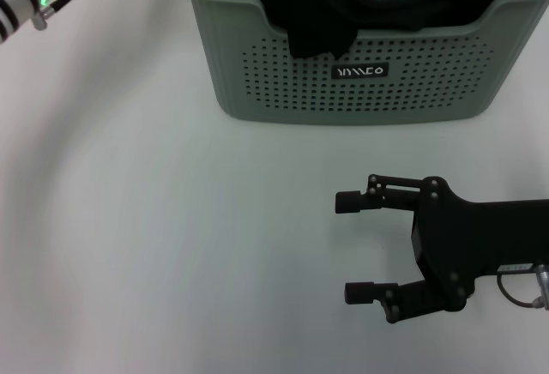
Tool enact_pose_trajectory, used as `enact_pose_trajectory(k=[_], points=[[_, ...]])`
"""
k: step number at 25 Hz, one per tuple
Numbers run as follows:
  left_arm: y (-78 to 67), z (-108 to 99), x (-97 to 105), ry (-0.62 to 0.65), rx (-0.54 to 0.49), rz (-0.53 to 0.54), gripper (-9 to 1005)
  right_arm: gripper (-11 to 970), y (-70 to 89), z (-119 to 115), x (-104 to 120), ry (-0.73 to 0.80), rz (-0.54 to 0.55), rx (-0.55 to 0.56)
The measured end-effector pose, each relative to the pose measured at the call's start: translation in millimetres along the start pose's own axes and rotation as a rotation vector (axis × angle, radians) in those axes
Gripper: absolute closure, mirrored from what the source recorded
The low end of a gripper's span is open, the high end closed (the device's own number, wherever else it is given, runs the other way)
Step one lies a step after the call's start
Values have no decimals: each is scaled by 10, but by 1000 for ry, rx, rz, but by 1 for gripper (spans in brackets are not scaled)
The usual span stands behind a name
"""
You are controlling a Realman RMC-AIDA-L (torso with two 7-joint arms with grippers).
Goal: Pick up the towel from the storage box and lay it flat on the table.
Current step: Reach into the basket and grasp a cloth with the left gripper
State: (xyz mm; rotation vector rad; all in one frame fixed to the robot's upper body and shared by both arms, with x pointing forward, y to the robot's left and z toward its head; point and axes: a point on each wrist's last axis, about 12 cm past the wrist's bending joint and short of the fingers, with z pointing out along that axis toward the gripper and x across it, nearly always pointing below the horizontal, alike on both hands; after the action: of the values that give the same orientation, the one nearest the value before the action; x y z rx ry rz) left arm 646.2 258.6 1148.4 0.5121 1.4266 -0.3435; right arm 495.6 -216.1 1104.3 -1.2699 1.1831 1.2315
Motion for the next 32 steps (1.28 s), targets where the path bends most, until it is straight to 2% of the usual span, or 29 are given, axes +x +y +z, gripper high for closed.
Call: enact_pose_trajectory(k=[10,18,26,28,32], points=[[-37,41,71,38,-9,6,393,116,3,0,-1,-1,0,-3],[14,28,39,-13,-60,-50,577,116,19,-9,13,-1,6,1],[-74,67,109,13,-33,-41,738,116,34,-17,29,-3,16,2],[-78,69,111,11,-35,-41,960,116,34,-17,31,-3,17,2],[-62,41,95,-22,-52,-91,968,116,38,-20,42,-7,17,6]])
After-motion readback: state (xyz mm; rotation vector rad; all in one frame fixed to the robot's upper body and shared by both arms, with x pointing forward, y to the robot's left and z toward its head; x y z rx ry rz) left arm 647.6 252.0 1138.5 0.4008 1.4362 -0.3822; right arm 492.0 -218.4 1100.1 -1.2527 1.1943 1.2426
